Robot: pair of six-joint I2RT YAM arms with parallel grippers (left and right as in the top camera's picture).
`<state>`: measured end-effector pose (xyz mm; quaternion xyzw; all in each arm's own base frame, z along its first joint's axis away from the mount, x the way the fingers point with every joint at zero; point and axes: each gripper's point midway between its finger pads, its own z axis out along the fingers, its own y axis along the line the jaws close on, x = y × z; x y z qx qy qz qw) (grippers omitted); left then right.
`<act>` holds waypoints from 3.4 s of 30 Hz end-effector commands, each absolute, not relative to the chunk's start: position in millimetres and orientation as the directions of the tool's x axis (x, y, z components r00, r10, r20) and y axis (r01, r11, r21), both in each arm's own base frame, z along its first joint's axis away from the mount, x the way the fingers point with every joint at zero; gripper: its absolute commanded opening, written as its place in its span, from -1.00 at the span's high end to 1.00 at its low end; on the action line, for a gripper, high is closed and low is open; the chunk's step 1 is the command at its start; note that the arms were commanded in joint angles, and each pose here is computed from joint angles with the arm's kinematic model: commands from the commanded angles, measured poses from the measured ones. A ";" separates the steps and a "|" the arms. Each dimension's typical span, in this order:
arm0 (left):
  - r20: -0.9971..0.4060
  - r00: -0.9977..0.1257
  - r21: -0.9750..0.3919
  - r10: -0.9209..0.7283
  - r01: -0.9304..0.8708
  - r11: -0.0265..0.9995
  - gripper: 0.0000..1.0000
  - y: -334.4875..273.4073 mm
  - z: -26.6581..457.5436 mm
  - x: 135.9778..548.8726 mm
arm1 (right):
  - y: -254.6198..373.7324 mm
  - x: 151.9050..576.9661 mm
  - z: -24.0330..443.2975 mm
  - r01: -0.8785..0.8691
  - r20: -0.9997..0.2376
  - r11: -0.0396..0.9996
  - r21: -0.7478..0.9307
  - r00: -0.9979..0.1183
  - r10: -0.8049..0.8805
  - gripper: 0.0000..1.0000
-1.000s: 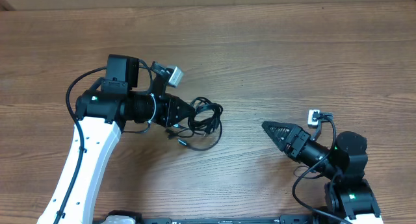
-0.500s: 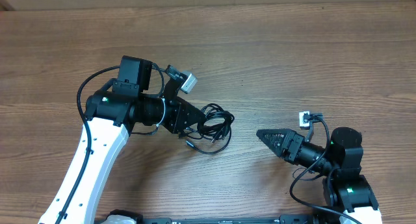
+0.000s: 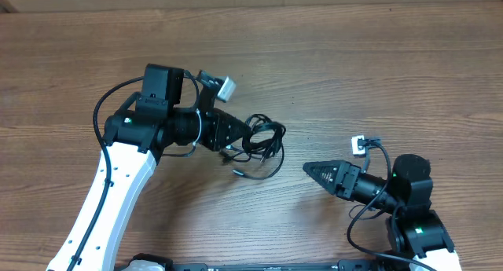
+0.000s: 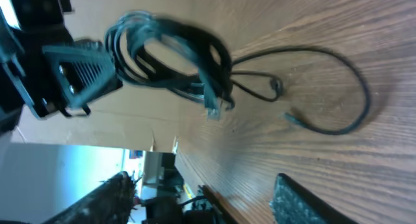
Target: Untangle cables
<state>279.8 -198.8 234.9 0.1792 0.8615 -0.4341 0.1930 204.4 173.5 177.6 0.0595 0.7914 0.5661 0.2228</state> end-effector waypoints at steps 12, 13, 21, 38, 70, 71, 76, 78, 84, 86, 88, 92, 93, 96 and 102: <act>-0.258 -0.966 -0.811 -0.027 0.201 0.550 0.91 -205.4 240.8 277.0 | 217.9 233.9 182.7 -0.168 -0.351 0.404 0.899 -0.828 0.438 -0.12; -0.259 -0.966 -0.810 -0.021 0.205 0.549 0.91 -207.1 240.8 275.9 | 219.6 236.7 182.8 -0.171 -0.355 0.403 0.899 -0.823 0.444 -0.11; -0.271 -0.962 -0.773 0.034 0.238 0.588 0.91 -224.3 232.5 264.9 | 232.5 252.7 159.9 -0.062 -0.244 0.369 0.927 -0.848 0.471 0.21; -0.335 -0.939 -0.728 0.074 0.308 0.613 0.92 -223.8 228.4 266.9 | 231.8 254.9 147.6 -0.082 -0.277 0.412 0.907 -0.854 0.441 -0.14; -0.311 -0.944 -0.777 0.111 0.320 0.542 0.92 -241.8 238.1 252.4 | 247.6 247.6 189.6 -0.117 -0.203 0.222 0.968 -0.883 0.423 0.92; -0.314 -0.942 -0.777 0.118 0.326 0.539 0.91 -243.0 238.2 251.3 | 248.1 247.7 192.9 -0.120 -0.200 0.209 0.970 -0.883 0.424 0.92; -0.317 -0.938 -0.776 0.143 0.343 0.530 0.92 -249.0 238.3 245.1 | 242.6 256.1 189.3 -0.103 -0.203 0.231 0.968 -0.859 0.470 0.92; -0.334 -0.926 -0.780 0.178 0.377 0.498 0.92 -253.8 241.3 239.0 | 237.9 261.9 183.4 -0.076 -0.199 0.253 0.964 -0.840 0.505 0.92; -0.429 -0.850 -0.815 0.306 0.510 0.274 0.92 -269.0 265.1 209.3 | 224.2 278.6 178.3 -0.041 -0.214 0.288 0.957 -0.771 0.599 0.89; -0.460 -0.821 -0.817 0.337 0.540 0.201 0.91 -272.2 271.9 199.1 | 224.2 281.4 188.4 -0.077 -0.232 0.270 0.960 -0.757 0.611 0.86; -0.466 -0.814 -0.814 0.348 0.548 0.191 0.92 -273.6 271.8 195.8 | 224.8 282.6 197.4 -0.109 -0.245 0.251 0.962 -0.749 0.615 0.77; -0.477 -0.801 -0.812 0.361 0.559 0.167 0.91 -276.2 273.8 191.4 | 220.4 283.5 180.4 -0.045 -0.225 0.291 0.956 -0.747 0.625 0.24; -0.485 -0.797 -0.805 0.359 0.568 0.172 0.92 -275.8 272.8 192.9 | 219.6 282.2 173.2 -0.019 -0.215 0.306 0.952 -0.753 0.622 0.06; -0.499 -0.797 -0.776 0.340 0.586 0.235 0.91 -271.4 265.4 205.2 | 218.1 275.5 152.8 0.050 -0.182 0.348 0.936 -0.776 0.603 -0.29; -0.515 -0.822 -0.747 0.242 0.569 0.345 0.92 -244.9 260.4 242.1 | 215.5 262.5 125.5 0.144 -0.127 0.402 0.904 -0.809 0.575 -0.54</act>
